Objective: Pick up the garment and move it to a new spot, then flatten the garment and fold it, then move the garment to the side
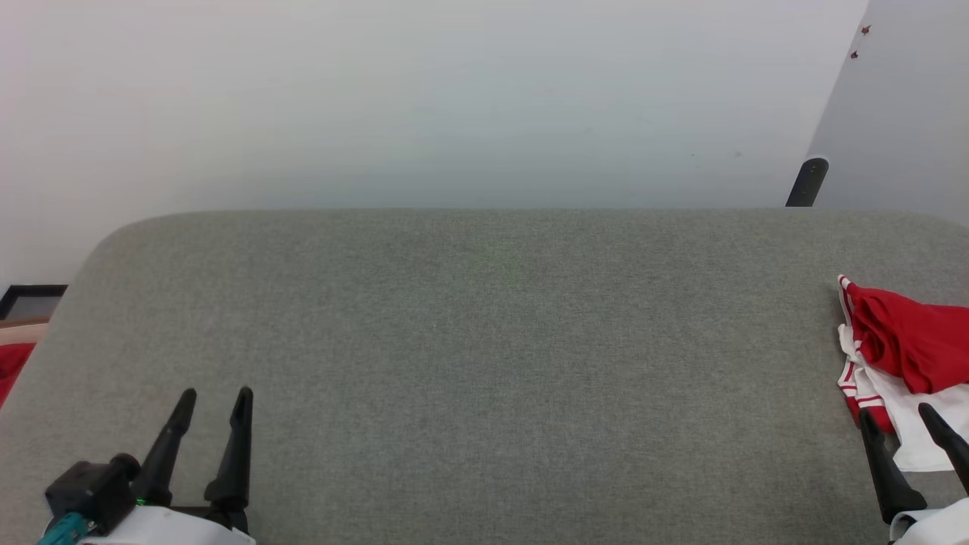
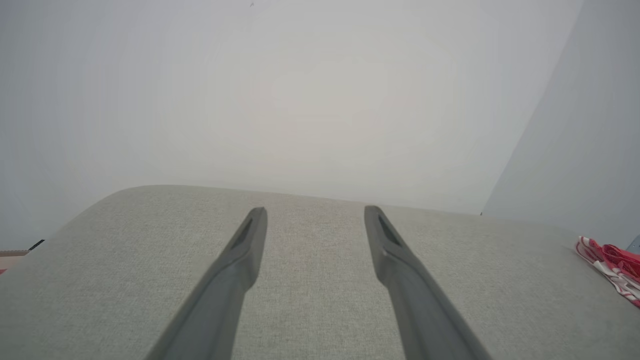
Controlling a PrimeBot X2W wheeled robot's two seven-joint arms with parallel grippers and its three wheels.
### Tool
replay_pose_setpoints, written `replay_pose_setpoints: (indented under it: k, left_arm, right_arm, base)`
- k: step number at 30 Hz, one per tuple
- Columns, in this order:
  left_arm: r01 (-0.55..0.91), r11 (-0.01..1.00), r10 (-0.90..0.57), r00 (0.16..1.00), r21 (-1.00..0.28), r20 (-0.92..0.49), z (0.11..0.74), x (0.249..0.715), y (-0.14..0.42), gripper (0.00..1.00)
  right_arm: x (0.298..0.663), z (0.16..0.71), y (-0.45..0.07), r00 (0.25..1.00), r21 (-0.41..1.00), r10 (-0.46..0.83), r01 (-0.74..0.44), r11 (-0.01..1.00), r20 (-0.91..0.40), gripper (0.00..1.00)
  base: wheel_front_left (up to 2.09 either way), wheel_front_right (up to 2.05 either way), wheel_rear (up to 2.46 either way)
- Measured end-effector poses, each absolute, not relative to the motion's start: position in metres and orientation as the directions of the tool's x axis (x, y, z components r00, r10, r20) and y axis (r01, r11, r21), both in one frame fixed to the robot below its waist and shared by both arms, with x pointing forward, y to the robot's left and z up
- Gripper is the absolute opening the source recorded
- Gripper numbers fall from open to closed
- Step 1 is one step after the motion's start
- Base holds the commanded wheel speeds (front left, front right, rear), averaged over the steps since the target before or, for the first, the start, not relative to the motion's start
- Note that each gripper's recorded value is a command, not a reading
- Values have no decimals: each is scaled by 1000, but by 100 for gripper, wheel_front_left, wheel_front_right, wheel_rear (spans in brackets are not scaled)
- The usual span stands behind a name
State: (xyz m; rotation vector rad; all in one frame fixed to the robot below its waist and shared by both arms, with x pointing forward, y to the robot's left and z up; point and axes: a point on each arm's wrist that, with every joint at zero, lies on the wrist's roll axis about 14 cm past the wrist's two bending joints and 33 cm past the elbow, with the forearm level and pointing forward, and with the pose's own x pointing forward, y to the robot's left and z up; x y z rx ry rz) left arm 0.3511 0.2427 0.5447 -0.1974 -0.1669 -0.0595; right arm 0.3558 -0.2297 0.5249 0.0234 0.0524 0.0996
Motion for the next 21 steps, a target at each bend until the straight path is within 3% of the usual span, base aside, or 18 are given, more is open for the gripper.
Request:
replay_pose_setpoints:
  k: [4,5,12,21]
  left_arm:
    - [79,979,-50,986,-190,156,541,350,242,100]
    - [76,978,-48,988,-192,149,538,349,242,0]
    - [48,962,-38,998,-269,44,501,338,230,0]
    - [7,912,0,1000,-411,18,497,341,232,0]
  right_arm:
    - [355,524,-229,993,27,103,-101,994,-56,100]
    - [355,522,-228,993,30,103,-101,994,-59,0]
    - [345,491,-221,985,109,96,-80,991,-142,0]
    - [348,489,-218,986,276,88,-47,960,-138,0]
  base:
    - [0,0,0]
    - [0,0,0]
    - [0,0,0]
    - [0,0,0]
